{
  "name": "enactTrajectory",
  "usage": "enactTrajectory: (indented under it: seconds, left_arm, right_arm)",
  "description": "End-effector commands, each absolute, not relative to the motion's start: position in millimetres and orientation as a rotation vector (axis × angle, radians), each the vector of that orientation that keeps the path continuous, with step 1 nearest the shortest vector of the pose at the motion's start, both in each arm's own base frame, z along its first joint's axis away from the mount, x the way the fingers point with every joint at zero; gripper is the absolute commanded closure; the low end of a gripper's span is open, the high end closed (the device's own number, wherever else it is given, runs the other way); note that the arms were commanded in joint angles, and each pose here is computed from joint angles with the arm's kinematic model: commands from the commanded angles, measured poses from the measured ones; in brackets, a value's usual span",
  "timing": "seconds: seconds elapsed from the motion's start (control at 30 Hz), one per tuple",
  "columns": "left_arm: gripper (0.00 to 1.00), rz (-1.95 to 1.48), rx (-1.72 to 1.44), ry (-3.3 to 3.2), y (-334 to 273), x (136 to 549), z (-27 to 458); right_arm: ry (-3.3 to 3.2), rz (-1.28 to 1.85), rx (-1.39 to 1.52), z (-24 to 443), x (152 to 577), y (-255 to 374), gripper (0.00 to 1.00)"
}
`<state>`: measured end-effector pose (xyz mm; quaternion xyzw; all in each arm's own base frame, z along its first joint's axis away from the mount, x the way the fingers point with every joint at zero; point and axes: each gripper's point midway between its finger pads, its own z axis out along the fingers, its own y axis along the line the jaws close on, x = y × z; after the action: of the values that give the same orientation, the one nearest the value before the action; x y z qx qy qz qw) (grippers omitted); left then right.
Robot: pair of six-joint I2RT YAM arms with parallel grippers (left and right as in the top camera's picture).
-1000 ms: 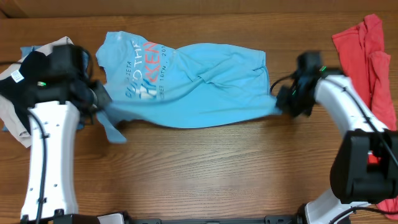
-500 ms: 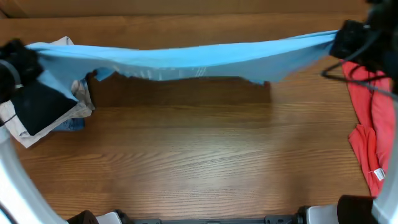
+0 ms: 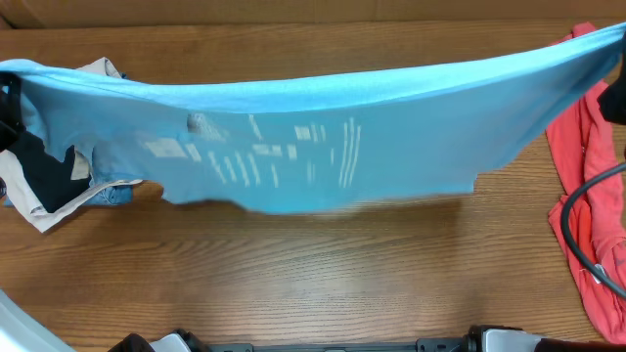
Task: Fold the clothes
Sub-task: 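Lift the shirt with both grippers and swing it forward to flatten, then lay the shirt flat and grasp its bottom corners with both grippers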
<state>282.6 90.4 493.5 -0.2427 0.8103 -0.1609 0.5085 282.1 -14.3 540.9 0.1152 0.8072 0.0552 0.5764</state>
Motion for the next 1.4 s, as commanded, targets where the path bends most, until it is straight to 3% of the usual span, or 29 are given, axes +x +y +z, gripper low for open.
enactTrajectory:
  seconds: [0.0,0.17,0.33,0.5,0.67,0.8,0.9,1.1,1.37]
  left_arm:
    - [0.96,-0.420,-0.548,1.967,92.0,297.3,490.8]
    - [0.96,-0.488,-0.485,2.031,86.3,342.1,471.2]
    - [0.96,-0.555,-0.290,2.078,57.7,436.1,437.2]
    - [0.96,-0.563,-0.151,1.924,47.3,507.6,445.0]
    - [0.96,-0.574,-0.100,1.631,56.9,500.6,533.7]
    - [0.96,-0.550,-0.058,1.613,59.0,468.0,560.7]
    - [0.96,-0.566,-0.041,1.805,45.3,454.4,515.6]
    - [0.96,-0.571,-0.032,2.470,4.2,417.9,348.5]
    - [0.96,-0.524,0.008,3.074,-20.0,381.0,178.9]
  right_arm:
    - [2.015,0.084,0.307,503.0,333.1,-23.2,0.96]
    - [2.213,0.067,0.333,436.3,393.9,-26.7,0.96]
    - [2.282,0.058,0.347,382.6,465.3,-32.9,0.96]
    - [2.086,0.068,0.408,410.6,504.3,-46.6,0.96]
    - [1.875,0.065,0.436,481.7,484.8,-60.1,0.96]
    - [1.897,0.046,0.443,485.2,465.7,-63.1,0.96]
    - [2.033,0.031,0.466,453.0,454.3,-61.6,0.96]
    - [2.423,-0.023,0.531,361.2,423.9,-58.7,0.96]
    - [2.781,-0.055,0.553,263.8,405.0,-53.4,0.96]
